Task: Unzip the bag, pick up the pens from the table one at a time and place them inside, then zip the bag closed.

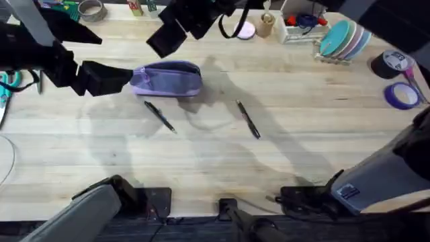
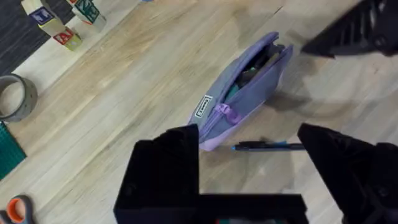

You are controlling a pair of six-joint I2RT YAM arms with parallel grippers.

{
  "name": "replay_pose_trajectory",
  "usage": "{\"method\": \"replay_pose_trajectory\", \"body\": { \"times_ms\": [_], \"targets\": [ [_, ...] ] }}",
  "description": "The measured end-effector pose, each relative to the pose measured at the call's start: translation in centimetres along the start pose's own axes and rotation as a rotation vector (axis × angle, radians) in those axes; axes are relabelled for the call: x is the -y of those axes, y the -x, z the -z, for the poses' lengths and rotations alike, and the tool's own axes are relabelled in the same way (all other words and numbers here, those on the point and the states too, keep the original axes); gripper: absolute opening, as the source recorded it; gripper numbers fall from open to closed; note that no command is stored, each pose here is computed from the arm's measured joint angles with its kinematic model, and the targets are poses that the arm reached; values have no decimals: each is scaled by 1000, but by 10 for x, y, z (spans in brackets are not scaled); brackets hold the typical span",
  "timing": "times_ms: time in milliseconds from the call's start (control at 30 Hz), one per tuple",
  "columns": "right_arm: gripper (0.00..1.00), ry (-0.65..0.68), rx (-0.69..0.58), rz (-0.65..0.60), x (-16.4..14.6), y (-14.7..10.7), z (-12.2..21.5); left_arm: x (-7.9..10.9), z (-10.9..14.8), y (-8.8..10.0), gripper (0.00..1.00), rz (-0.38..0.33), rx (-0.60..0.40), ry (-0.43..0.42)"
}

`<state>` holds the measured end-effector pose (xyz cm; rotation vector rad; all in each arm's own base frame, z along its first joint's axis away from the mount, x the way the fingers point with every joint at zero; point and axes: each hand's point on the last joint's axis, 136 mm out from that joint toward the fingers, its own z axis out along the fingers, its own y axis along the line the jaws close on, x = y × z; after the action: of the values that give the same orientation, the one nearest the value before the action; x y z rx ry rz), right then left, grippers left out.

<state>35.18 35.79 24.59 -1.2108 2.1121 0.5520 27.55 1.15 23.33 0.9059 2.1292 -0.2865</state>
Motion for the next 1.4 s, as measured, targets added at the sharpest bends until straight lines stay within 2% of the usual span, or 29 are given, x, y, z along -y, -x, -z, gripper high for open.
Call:
{"method": "replay_pose_trajectory", "body": {
  "times_ms": [233,267,300,367,533,567,900,1000,1233,1400],
  "targets": [
    [992,36,-64,129,-21,-12,-6,0,0,0,994,0,0,0],
    [966,34,-78,150,-22,-15,-8,0,0,0,994,0,0,0],
    [781,25,-92,202,-24,-17,-15,0,0,0,993,0,0,0],
    [652,20,-84,230,-24,-15,-18,0,0,0,993,0,0,0],
    [62,-9,-36,280,-18,-2,-21,0,0,0,994,0,0,0],
    [37,-13,-33,290,-17,-1,-21,0,0,0,994,0,0,0],
    [28,-11,-46,361,-16,-4,-22,0,0,0,994,0,0,0],
    [28,0,-74,357,-15,-13,-33,0,0,0,994,0,0,0],
    [28,52,-186,331,-12,-49,-78,0,0,0,993,0,0,0],
    [28,65,-183,331,-14,-49,-79,0,0,0,993,0,0,0]
  ]
}}
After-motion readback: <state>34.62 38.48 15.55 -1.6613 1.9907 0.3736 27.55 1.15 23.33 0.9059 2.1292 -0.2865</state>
